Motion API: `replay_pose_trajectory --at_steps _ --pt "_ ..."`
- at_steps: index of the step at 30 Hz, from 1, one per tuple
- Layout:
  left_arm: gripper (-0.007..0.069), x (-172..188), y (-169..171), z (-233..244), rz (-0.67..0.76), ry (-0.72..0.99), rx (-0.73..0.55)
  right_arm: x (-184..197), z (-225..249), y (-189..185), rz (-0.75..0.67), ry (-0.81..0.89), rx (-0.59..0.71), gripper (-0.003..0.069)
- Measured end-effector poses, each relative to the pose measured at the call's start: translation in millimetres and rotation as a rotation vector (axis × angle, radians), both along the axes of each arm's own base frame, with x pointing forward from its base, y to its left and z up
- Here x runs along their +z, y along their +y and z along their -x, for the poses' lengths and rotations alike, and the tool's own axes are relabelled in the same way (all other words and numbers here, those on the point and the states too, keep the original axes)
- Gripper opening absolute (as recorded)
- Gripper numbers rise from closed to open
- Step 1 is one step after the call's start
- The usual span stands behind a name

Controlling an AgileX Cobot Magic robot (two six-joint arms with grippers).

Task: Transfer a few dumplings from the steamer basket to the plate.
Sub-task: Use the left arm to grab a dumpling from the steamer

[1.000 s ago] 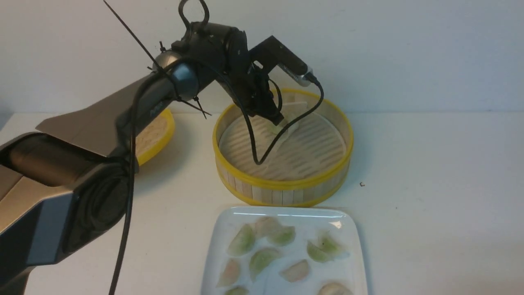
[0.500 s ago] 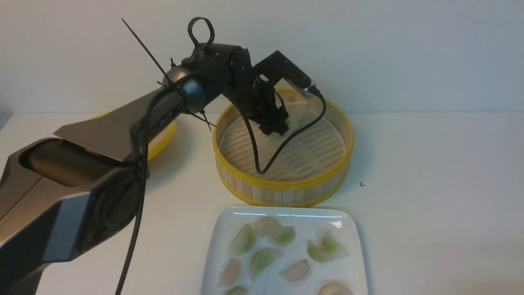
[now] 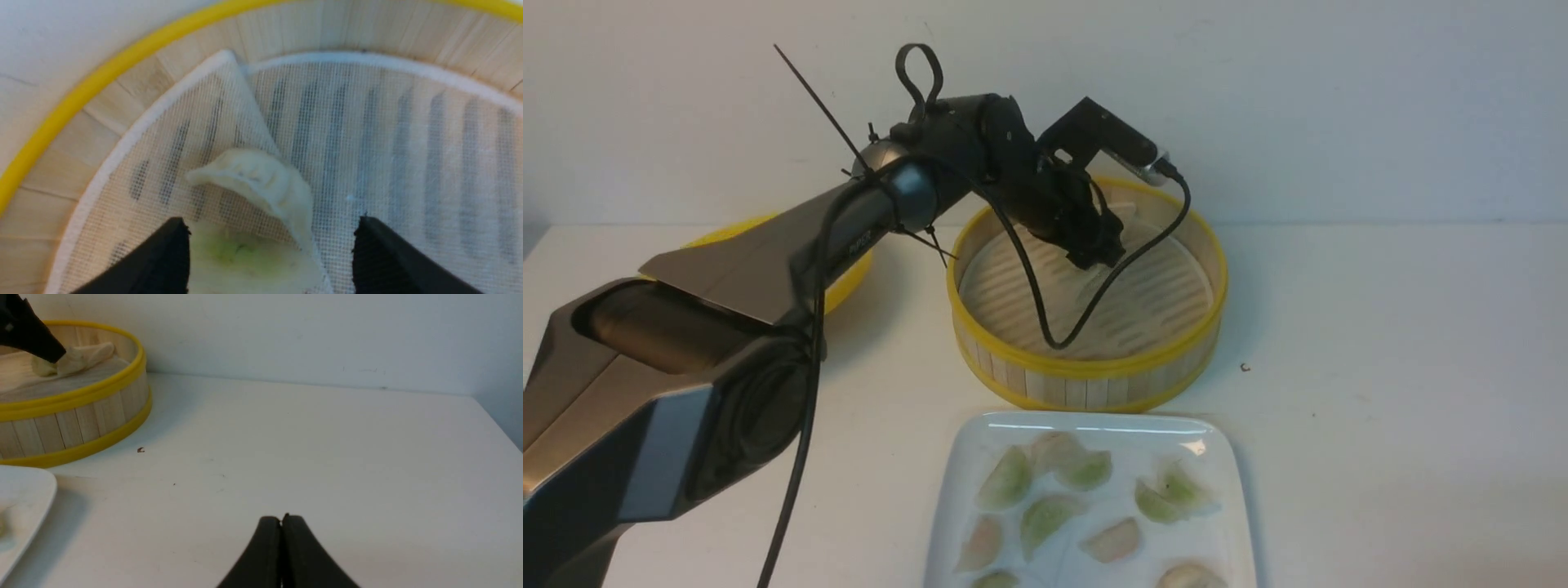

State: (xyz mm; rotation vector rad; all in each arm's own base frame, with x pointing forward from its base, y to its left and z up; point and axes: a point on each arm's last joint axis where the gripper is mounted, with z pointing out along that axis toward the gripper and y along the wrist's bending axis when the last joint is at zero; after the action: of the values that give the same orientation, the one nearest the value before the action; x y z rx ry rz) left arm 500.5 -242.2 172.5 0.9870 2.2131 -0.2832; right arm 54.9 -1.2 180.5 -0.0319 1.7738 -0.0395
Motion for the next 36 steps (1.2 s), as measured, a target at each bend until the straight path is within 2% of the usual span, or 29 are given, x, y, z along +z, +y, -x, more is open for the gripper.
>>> replay_pose_trajectory --at_steps 8,10,14,19,26,36 --pt "0.0472 -11.6 1.4 -3.5 -0.019 -0.011 0.0 0.0 0.0 0.0 0.0 0.0 0.0 -0.0015" --pt "0.04 -11.6 2.6 -3.9 -0.029 -0.013 -0.002 0.0 0.0 0.0 0.0 0.0 0.0 -0.0015" --pt "0.0195 -6.0 5.7 -2.8 -0.057 -0.008 0.001 0.0 0.0 0.0 0.0 0.0 0.0 -0.0015" --pt "0.0113 15.5 12.7 8.2 -0.127 0.053 -0.007 0.0 0.0 0.0 0.0 0.0 0.0 -0.0015" --pt "0.0113 43.1 18.8 25.0 -0.153 0.149 -0.005 0.0 0.0 0.0 0.0 0.0 0.0 -0.0015" --pt "0.0107 52.5 24.9 42.1 -0.209 0.288 -0.031 0.0 0.0 0.0 0.0 0.0 0.0 -0.0015"
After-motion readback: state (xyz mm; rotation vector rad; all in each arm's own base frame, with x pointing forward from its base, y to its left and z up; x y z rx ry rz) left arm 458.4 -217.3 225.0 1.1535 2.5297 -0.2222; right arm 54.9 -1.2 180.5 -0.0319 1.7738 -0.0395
